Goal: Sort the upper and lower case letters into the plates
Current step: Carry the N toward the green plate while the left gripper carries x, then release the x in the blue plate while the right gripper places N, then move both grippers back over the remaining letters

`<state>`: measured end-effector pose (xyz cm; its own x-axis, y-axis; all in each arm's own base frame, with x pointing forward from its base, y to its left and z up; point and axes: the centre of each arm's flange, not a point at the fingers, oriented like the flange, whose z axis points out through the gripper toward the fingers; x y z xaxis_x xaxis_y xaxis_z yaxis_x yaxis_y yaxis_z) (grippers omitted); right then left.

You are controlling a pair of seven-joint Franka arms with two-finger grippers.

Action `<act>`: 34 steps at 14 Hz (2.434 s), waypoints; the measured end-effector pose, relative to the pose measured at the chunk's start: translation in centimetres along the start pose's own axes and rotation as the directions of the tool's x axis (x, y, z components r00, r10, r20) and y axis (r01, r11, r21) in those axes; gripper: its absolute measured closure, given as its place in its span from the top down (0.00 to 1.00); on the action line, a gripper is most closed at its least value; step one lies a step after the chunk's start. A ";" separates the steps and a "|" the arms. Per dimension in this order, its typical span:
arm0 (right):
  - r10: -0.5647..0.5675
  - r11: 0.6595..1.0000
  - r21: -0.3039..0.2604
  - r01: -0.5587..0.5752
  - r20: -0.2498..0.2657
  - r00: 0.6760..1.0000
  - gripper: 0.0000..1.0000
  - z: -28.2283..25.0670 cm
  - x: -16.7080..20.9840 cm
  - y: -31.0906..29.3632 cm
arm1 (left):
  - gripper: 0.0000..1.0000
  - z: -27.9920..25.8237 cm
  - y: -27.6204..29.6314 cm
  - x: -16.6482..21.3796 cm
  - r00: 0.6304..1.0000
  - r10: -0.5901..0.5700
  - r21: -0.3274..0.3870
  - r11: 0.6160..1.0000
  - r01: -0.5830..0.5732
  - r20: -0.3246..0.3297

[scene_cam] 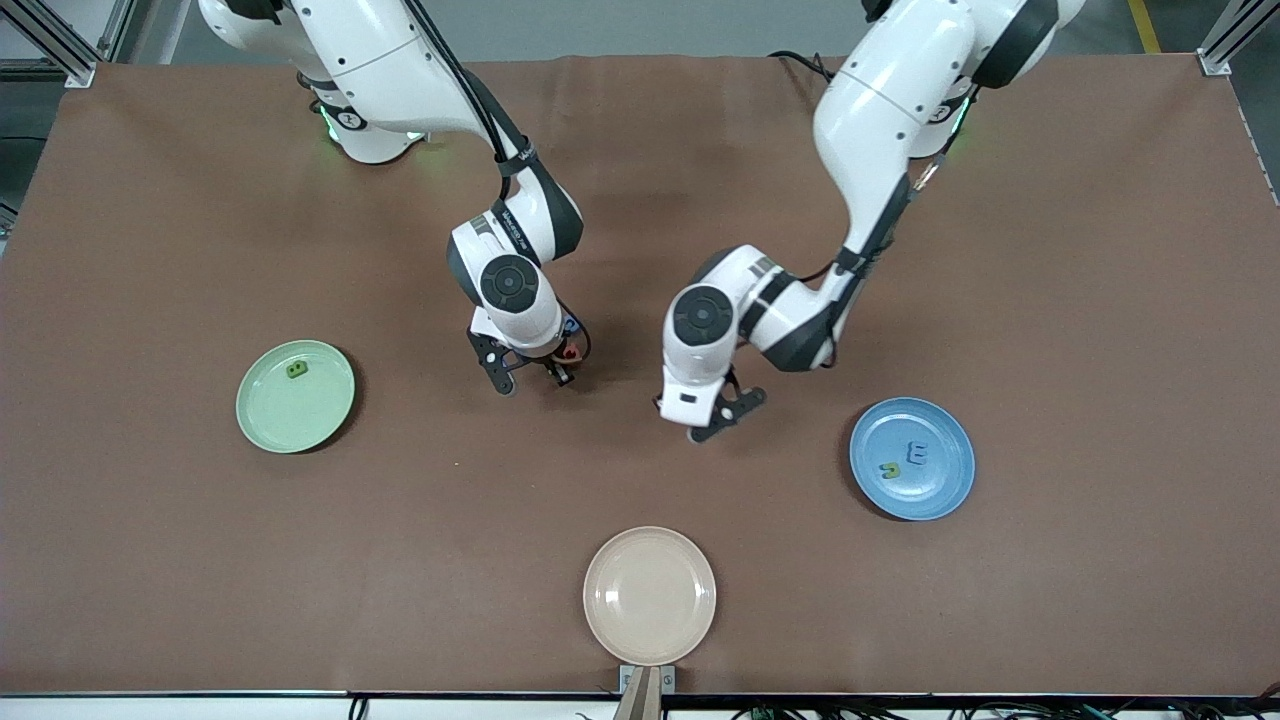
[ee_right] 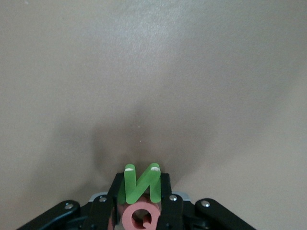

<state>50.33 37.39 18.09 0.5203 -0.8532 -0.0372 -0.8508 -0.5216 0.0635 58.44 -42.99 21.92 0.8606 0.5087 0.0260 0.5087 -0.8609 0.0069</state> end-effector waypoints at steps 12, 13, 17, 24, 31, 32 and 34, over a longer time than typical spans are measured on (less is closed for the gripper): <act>-0.600 0.783 -0.084 0.616 0.160 0.784 0.33 -11.9 21.8 6.0 | 0.27 -1.0 -15.1 20.5 0.984 0.168 0.079 0.982 -0.172 0.057; -0.660 0.734 -0.063 0.677 0.173 0.731 0.33 -11.7 25.1 7.3 | 0.27 -0.6 -16.0 20.9 0.982 0.171 0.093 0.980 -0.177 0.075; -0.818 0.566 0.026 0.824 0.142 0.557 0.33 -11.3 36.0 12.2 | 0.51 0.9 -19.1 22.6 0.981 0.159 0.113 0.979 -0.172 0.111; -0.875 0.478 0.037 0.878 0.113 0.471 0.33 -4.7 38.8 16.0 | 1.00 -2.6 -14.7 17.2 0.979 0.154 0.131 0.976 -0.171 0.133; -0.875 0.476 0.030 0.879 0.118 0.470 0.33 -1.5 38.1 16.8 | 1.00 -1.8 -5.9 0.8 0.996 0.041 0.150 0.987 -0.052 0.077; -0.874 0.476 0.030 0.879 0.121 0.470 0.33 -1.1 38.1 16.8 | 1.00 -1.6 -5.2 -0.7 0.998 0.021 0.141 0.990 -0.030 0.067; -0.874 0.476 0.029 0.879 0.127 0.470 0.33 -0.6 38.1 16.8 | 1.00 -0.8 -4.3 -3.4 0.998 -0.029 0.110 0.994 0.024 0.047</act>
<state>55.87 -3.90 18.31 0.9783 0.0550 -0.1999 0.0497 -0.9983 -0.0312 53.26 -41.02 22.61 0.8455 0.5335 -0.0215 0.5289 -0.8425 -0.1022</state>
